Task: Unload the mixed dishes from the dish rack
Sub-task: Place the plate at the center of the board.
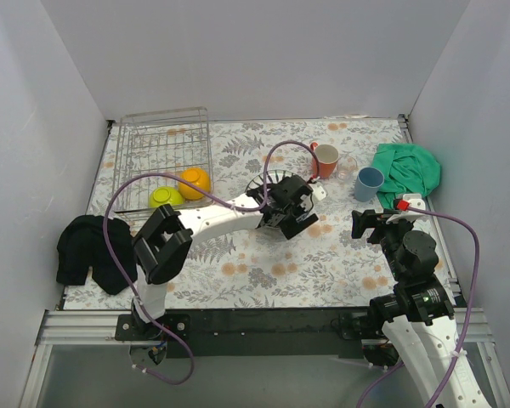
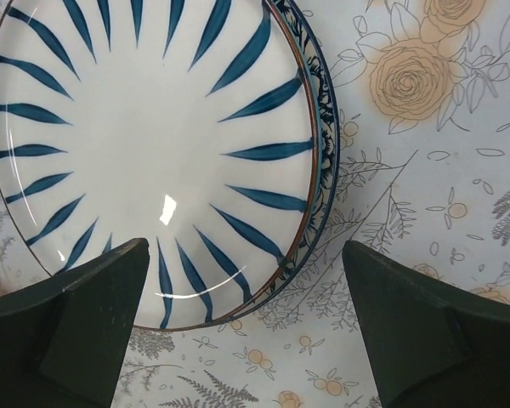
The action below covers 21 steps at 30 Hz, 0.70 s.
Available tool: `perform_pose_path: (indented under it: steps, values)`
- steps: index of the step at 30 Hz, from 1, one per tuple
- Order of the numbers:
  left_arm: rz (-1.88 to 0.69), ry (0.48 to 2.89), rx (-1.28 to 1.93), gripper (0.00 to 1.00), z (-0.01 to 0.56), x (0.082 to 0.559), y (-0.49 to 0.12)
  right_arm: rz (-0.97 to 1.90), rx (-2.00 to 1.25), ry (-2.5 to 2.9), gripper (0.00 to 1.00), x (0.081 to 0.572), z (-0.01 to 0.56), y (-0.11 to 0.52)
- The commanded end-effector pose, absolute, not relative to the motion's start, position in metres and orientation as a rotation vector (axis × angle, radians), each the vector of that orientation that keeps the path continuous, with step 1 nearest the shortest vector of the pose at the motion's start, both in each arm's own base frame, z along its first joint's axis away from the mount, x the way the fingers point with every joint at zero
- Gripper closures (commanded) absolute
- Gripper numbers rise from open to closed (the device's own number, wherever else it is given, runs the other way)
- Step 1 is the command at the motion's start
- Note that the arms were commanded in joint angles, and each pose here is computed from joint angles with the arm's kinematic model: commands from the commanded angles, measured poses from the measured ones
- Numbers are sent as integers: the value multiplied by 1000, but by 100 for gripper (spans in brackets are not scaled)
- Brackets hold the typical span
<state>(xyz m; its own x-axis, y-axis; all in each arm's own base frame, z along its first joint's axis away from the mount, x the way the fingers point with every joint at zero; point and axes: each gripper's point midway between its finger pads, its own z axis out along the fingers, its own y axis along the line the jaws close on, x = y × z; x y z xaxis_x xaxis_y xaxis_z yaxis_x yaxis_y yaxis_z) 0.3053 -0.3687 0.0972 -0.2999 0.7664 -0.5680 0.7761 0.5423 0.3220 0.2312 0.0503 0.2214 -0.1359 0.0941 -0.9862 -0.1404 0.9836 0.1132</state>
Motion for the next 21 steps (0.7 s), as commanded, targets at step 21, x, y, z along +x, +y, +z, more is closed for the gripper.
perform_pose_path:
  steps: [21]
  values:
    - [-266, 2227, -74, 2, 202, 391, -145, 244, -100, 1698, 8, 238, 223, 64]
